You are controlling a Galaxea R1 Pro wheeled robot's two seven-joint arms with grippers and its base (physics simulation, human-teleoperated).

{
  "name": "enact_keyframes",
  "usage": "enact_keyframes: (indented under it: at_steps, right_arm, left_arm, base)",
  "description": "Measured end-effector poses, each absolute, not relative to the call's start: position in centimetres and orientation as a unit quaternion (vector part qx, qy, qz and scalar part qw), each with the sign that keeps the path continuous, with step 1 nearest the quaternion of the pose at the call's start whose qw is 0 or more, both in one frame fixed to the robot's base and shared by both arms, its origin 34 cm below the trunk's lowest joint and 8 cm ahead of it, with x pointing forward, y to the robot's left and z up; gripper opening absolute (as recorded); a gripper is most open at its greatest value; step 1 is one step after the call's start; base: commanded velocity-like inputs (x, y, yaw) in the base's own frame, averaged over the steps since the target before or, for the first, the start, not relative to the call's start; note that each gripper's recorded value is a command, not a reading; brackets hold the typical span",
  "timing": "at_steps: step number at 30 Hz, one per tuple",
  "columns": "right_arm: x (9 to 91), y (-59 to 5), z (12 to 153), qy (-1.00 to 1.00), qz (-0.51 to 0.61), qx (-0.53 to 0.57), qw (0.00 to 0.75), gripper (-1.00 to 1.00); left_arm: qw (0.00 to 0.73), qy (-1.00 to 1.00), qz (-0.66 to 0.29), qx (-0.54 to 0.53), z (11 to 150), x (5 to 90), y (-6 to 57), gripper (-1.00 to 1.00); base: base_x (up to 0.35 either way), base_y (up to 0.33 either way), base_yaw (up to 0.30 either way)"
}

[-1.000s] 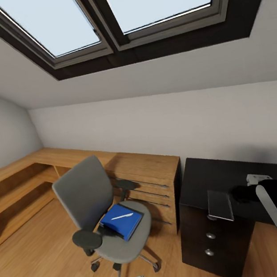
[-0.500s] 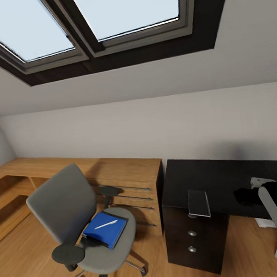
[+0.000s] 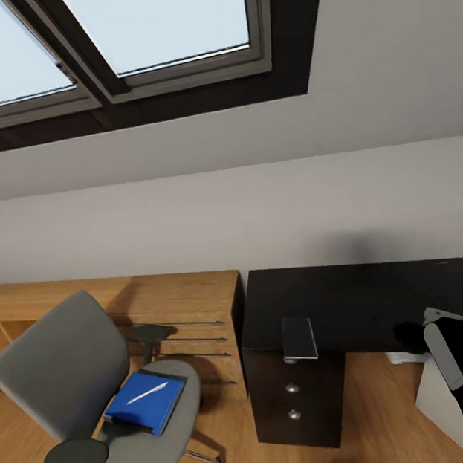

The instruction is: In the bedroom, organize the workspace by keeping the computer under the desk, ensuring the monitor is on the desk, placing the keyboard on the desk next to the monitor, placing the mouse on the desk next to the keyboard, moving the folder from the swivel chair onto the desk next to the mouse, stacking the notebook on top of the folder with the pen on top of the notebook, and positioning the swivel chair next to the desk.

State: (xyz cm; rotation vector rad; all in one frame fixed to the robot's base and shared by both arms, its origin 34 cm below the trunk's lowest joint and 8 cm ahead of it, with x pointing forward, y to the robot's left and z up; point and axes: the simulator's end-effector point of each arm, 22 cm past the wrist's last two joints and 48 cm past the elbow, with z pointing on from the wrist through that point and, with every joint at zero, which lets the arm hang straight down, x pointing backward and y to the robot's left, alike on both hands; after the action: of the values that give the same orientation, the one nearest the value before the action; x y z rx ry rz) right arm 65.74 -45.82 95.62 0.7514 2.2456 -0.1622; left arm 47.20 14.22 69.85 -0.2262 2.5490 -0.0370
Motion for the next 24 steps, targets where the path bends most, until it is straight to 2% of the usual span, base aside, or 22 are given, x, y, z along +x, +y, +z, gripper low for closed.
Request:
enact_keyframes:
  at_steps: [4,11,24]
  right_arm:
    - [65.4,-45.9,95.2,0.874,-0.08,0.305,0.371,-1.0]
    - [65.2,-46.2,95.1,0.871,-0.089,0.311,0.37,-1.0]
    - [65.2,-46.5,95.3,0.869,-0.091,0.313,0.372,-1.0]
  left_arm:
    - [0.309,0.946,-0.009,-0.096,70.3,48.0,15.1,1.0]
    - [0.315,0.944,-0.003,-0.1,70.3,48.3,16.2,1.0]
    - [0.316,0.944,-0.003,-0.099,70.4,48.3,16.1,1.0]
  base:
    - [-0.03,0.0,-0.298]
    - [-0.262,0.05,-0.298]
    - [-0.013,0.006,-0.298]
